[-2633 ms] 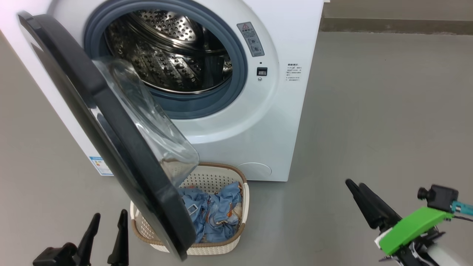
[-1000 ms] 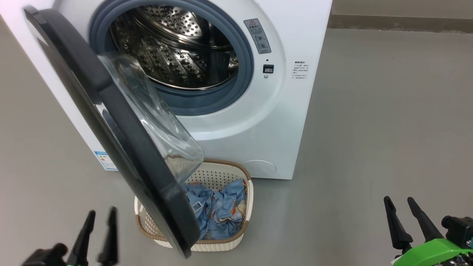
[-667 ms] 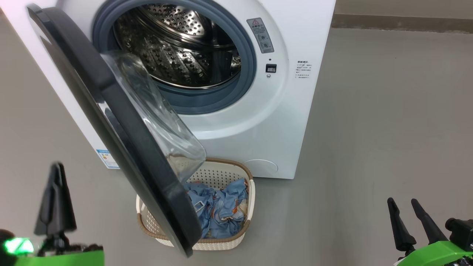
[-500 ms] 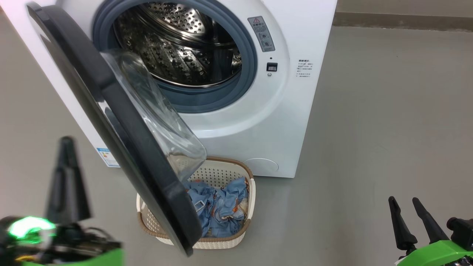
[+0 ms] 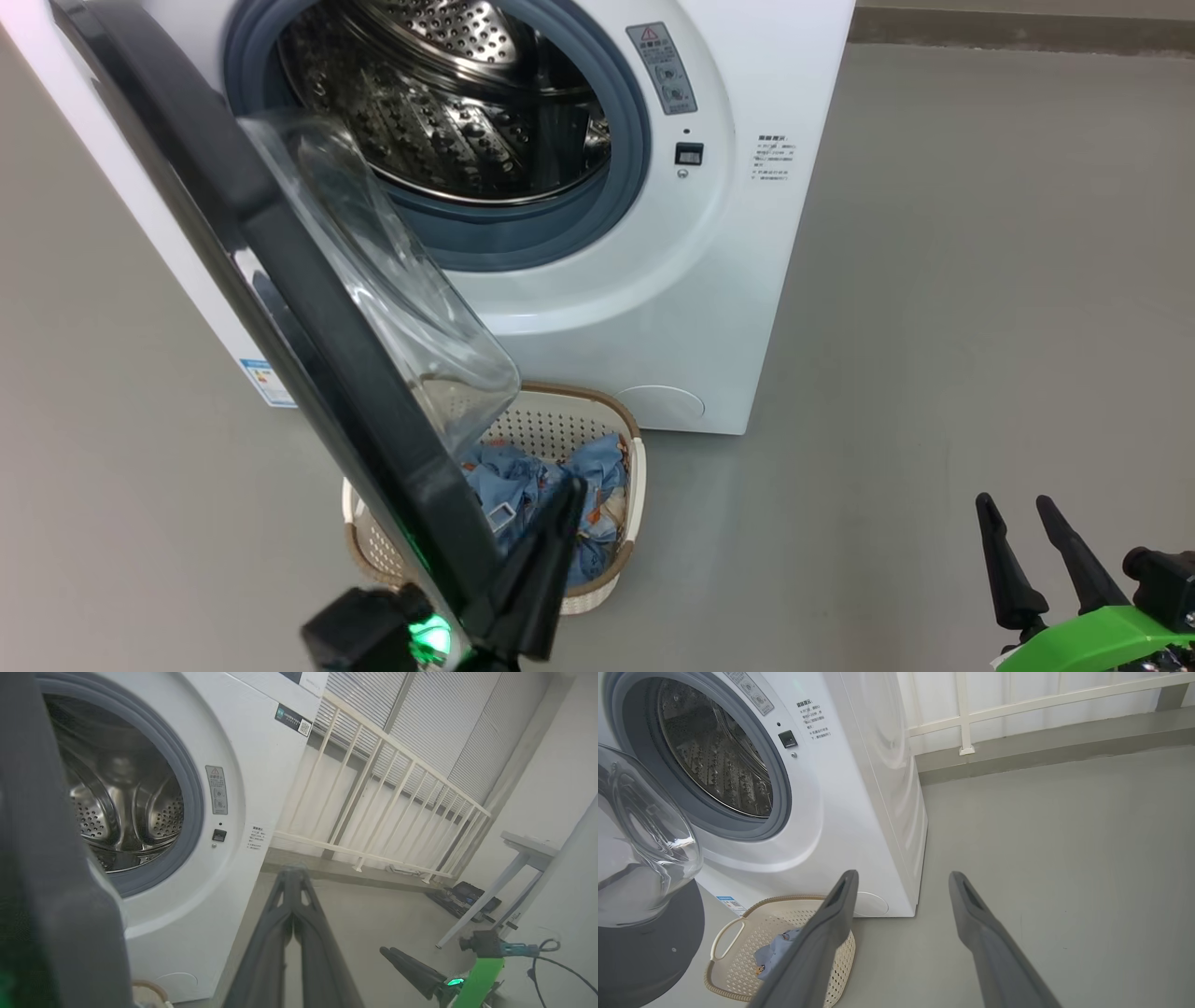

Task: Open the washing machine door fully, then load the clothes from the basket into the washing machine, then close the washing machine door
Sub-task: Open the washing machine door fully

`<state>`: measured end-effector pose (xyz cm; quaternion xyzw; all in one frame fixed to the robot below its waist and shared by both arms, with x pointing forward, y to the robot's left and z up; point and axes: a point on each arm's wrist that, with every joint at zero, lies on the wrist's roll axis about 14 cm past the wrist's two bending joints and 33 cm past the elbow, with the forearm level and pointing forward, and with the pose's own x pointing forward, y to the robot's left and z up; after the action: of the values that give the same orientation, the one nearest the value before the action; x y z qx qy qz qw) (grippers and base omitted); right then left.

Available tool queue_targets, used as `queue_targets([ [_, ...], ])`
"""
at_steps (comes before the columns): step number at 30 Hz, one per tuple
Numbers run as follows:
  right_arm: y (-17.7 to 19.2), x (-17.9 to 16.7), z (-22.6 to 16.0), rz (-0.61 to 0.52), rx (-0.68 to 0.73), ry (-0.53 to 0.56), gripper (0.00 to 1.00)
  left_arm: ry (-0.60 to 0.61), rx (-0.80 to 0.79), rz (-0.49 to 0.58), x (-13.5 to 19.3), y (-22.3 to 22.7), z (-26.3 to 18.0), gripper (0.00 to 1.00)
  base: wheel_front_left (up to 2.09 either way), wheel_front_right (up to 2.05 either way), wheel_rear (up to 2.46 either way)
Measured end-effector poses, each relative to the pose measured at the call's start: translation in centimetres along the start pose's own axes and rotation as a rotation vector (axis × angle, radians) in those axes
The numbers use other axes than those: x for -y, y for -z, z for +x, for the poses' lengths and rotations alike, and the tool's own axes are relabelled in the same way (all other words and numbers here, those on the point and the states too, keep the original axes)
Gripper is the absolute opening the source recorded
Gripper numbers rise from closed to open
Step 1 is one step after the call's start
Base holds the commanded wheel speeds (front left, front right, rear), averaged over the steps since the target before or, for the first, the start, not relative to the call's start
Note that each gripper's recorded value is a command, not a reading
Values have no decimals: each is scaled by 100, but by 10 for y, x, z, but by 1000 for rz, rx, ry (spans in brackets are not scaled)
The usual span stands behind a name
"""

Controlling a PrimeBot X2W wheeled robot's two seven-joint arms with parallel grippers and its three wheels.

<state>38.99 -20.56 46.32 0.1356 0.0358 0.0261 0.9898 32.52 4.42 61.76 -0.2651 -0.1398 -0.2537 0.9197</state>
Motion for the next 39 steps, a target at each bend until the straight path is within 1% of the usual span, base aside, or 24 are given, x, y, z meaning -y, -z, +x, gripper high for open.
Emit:
queue_targets([
  [2,1,0,0,-1,-3,1,100,-32,-59,-35,-8,20,-4,0,0,0,0],
  [5,3,0,1,-6,-7,0,100,-79,-130,-45,-22,42,-11,0,0,0,0],
  [10,3,-1,2,-5,-9,-1,100,-149,-186,-57,-43,61,-21,0,0,0,0],
  [15,2,-3,2,-12,-6,-8,100,-199,-194,-56,-58,66,-26,0,0,0,0],
  [23,-2,-10,5,-13,5,-30,100,-233,-184,-53,-66,65,-31,0,0,0,0],
  [35,-3,-41,20,-25,6,-122,100,-308,-144,-30,-79,52,-49,0,0,0,0],
  [39,-1,-54,26,-29,1,-161,100,-336,-129,-5,-84,45,-57,0,0,0,0],
])
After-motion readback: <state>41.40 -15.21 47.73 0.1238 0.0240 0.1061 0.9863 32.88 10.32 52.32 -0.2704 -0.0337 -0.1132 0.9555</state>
